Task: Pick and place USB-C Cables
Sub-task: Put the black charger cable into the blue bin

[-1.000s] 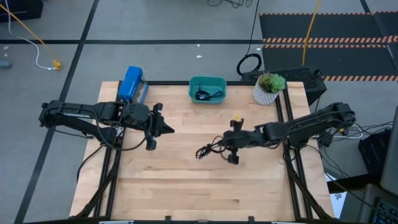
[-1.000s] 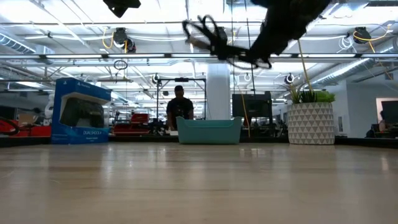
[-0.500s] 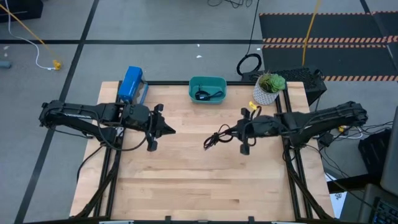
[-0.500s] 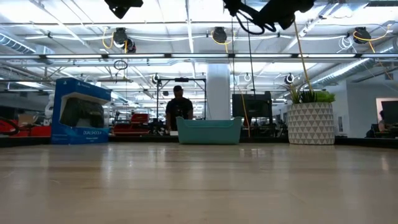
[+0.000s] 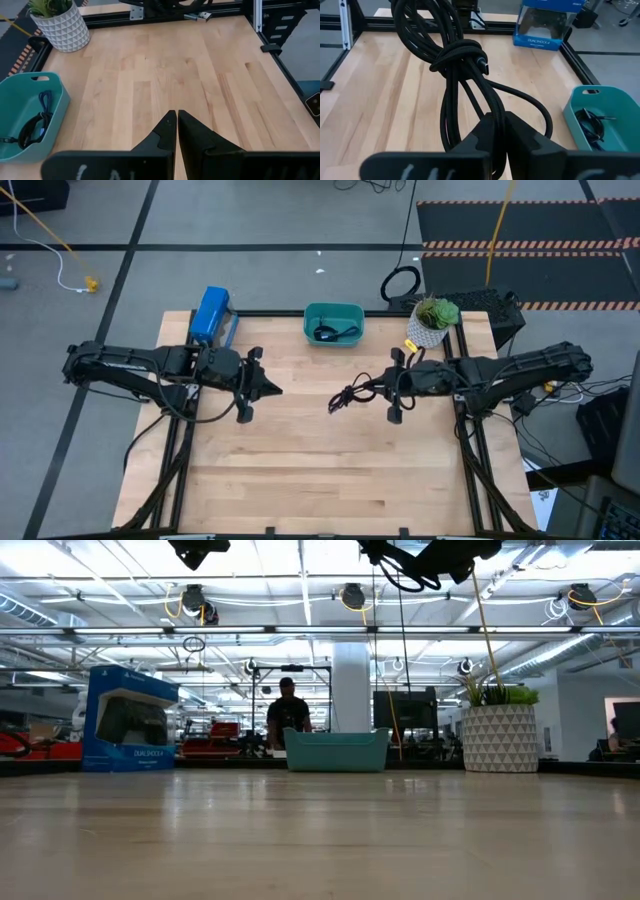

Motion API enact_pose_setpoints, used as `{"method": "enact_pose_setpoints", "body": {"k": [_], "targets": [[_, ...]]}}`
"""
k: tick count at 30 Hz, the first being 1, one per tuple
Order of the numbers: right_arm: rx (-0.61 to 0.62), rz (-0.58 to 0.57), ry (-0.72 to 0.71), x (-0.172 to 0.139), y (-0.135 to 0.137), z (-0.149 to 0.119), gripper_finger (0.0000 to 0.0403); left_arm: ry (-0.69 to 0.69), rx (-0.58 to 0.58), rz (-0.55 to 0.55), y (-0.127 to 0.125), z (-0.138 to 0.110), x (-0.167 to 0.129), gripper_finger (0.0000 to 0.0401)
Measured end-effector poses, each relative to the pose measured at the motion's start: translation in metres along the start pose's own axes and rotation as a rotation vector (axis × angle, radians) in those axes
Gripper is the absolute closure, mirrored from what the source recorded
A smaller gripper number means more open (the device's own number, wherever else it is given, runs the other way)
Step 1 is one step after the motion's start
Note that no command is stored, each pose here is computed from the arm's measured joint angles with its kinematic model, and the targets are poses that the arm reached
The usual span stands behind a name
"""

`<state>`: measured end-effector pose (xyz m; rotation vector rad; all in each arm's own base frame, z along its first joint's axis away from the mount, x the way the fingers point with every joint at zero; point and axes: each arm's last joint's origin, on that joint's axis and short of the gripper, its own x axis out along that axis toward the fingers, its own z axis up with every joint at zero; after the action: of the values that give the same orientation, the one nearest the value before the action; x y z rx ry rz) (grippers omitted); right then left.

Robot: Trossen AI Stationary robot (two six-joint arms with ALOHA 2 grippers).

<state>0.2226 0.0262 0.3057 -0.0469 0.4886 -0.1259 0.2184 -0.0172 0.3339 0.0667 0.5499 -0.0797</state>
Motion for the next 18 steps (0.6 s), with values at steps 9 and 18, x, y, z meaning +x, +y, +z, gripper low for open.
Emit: {"method": "enact_pose_setpoints", "body": {"k": [9,18], "targets": [[0.025,-0.025,-0.008,0.001,0.0,0.001,0.0386,-0.049,-0.021,0.019,0.001,0.005,0.0,0.038],[-0.01,-0.124,-0.103,0.022,-0.01,-0.019,0.0385,-0.043,-0.042,0.17,0.005,0.004,0.0,0.038]]}}
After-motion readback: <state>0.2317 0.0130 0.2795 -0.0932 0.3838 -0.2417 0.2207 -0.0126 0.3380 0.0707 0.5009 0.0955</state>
